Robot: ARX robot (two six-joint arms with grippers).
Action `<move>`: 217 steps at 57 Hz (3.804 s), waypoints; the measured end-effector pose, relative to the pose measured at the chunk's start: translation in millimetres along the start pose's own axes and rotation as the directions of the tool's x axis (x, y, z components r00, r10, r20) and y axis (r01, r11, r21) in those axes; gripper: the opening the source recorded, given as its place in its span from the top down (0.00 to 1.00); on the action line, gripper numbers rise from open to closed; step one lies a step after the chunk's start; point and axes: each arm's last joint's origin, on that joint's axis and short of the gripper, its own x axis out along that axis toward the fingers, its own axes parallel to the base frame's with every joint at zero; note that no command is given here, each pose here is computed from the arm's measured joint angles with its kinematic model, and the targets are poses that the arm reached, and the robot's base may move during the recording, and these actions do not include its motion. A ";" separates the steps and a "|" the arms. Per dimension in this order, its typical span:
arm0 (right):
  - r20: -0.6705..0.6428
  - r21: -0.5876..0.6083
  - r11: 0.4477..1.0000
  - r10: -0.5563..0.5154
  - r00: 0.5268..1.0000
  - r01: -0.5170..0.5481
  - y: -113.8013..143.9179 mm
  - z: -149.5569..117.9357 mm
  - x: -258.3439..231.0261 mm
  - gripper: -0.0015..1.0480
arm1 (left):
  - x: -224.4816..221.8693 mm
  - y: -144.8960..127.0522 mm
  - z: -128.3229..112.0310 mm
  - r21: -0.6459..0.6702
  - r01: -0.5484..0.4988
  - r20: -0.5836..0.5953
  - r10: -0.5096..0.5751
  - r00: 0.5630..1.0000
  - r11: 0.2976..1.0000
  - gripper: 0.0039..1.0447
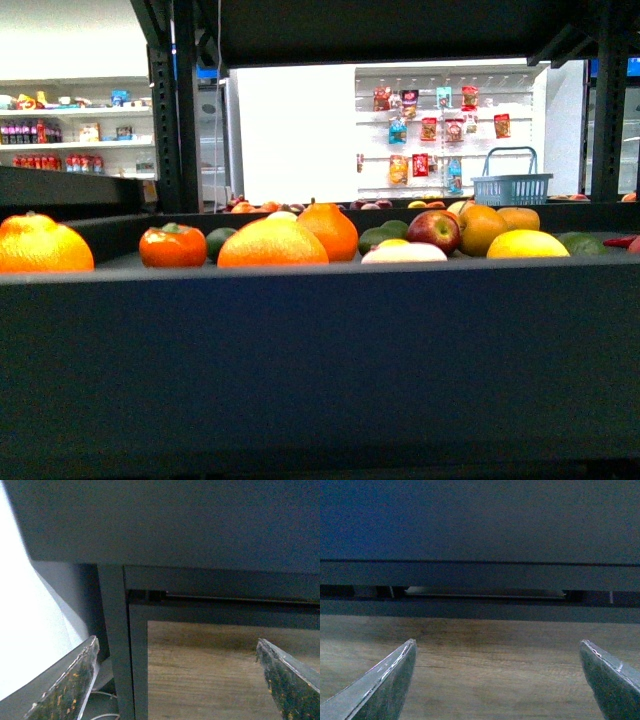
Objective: Pick lemon from shelf
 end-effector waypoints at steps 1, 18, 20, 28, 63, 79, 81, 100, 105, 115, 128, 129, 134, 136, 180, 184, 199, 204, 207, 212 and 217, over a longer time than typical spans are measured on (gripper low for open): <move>0.000 -0.001 1.000 0.000 1.000 0.000 0.0 0.0 0.0 0.07 | 0.0 0.0 0.0 -0.001 0.000 0.000 0.000 1.000 1.000 0.07; 0.000 0.000 1.000 0.000 1.000 0.000 0.0 0.0 0.0 0.07 | 0.0 0.0 0.0 0.000 0.000 0.000 0.000 1.000 1.000 0.07; 0.000 0.000 1.000 0.000 1.000 0.000 0.0 0.0 0.0 0.07 | 0.0 0.0 0.0 0.000 0.000 0.000 0.000 1.000 1.000 0.07; 0.000 0.000 1.000 0.001 1.000 -0.001 0.0 0.0 0.0 0.07 | 0.0 0.0 0.0 -0.001 -0.001 0.000 0.001 1.000 1.000 0.07; 0.000 0.000 1.000 0.000 1.000 0.000 0.0 0.0 0.0 0.07 | 0.0 0.0 0.0 0.000 0.000 0.000 0.000 1.000 1.000 0.07; 0.000 0.000 1.000 0.000 1.000 0.000 0.0 0.0 0.0 0.07 | 0.2 -0.3 -0.9 -0.042 0.021 -0.035 -0.022 0.999 0.999 0.07; 0.000 0.000 1.000 0.000 1.000 0.000 0.0 0.0 0.0 0.07 | 0.3 -1.2 -1.6 -0.096 0.046 -0.102 -0.056 0.993 0.994 0.07; 0.000 0.000 1.000 0.000 1.000 0.000 0.0 0.0 0.0 0.07 | 66.7 44.0 73.3 -0.783 -0.097 -0.197 -0.097 0.976 0.614 0.07; 0.000 0.000 1.000 0.000 1.000 0.000 0.0 0.0 0.0 0.07 | 94.6 63.5 89.1 -0.825 -0.136 -0.209 -0.072 0.975 0.549 0.07; 0.000 0.000 1.000 0.000 1.000 0.000 0.0 0.0 0.0 0.07 | 145.0 109.1 112.8 -0.888 -0.199 -0.220 -0.002 0.976 0.415 0.07; 0.000 0.000 1.000 0.000 1.000 0.000 0.0 0.0 0.0 0.07 | 190.3 159.1 119.8 -0.931 -0.225 -0.222 0.043 0.974 0.287 0.07; 0.000 0.000 1.000 0.000 1.000 0.000 0.0 0.0 0.0 0.07 | 193.8 162.7 119.5 -0.934 -0.226 -0.222 0.046 0.974 0.278 0.07; 0.000 0.000 1.000 0.000 1.000 0.000 0.0 0.0 0.0 0.07 | 209.4 176.7 116.3 -0.941 -0.236 -0.230 0.054 0.972 0.241 0.07; 0.000 0.000 1.000 0.000 1.000 0.000 0.0 0.0 0.0 0.07 | 214.8 180.7 114.7 -0.943 -0.239 -0.232 0.055 0.971 0.233 0.07; 0.000 0.000 1.000 0.000 1.000 0.000 0.0 0.0 0.0 0.07 | 313.6 205.7 97.2 -0.961 -0.141 -0.136 0.034 0.990 0.237 0.07; 0.000 0.000 1.000 0.000 1.000 0.000 0.0 0.0 0.0 0.07 | 313.9 206.0 97.1 -0.959 -0.146 -0.140 0.039 0.989 0.243 0.09; 0.000 0.000 1.000 0.000 1.000 0.000 0.0 0.0 0.0 0.07 | 313.9 206.3 96.7 -0.947 -0.158 -0.150 0.048 0.987 0.281 0.53; 0.000 0.000 1.000 0.000 1.000 0.000 0.0 0.0 0.0 0.07 | 314.4 205.4 95.4 -0.943 -0.169 -0.160 0.053 0.986 0.288 0.67; 0.000 0.000 1.000 0.000 1.000 0.000 0.0 0.0 0.0 0.07 | 314.9 204.1 94.6 -0.946 -0.174 -0.166 0.051 0.985 0.275 0.77; 0.000 0.000 1.000 0.000 1.000 0.000 0.0 0.0 0.0 0.07 | 315.0 196.5 96.2 -0.947 -0.171 -0.172 0.023 0.985 0.271 0.83; 0.000 0.000 1.000 0.000 1.000 0.000 0.0 0.0 0.0 0.07 | 310.5 181.6 101.4 -0.920 -0.162 -0.184 -0.027 0.983 0.356 0.86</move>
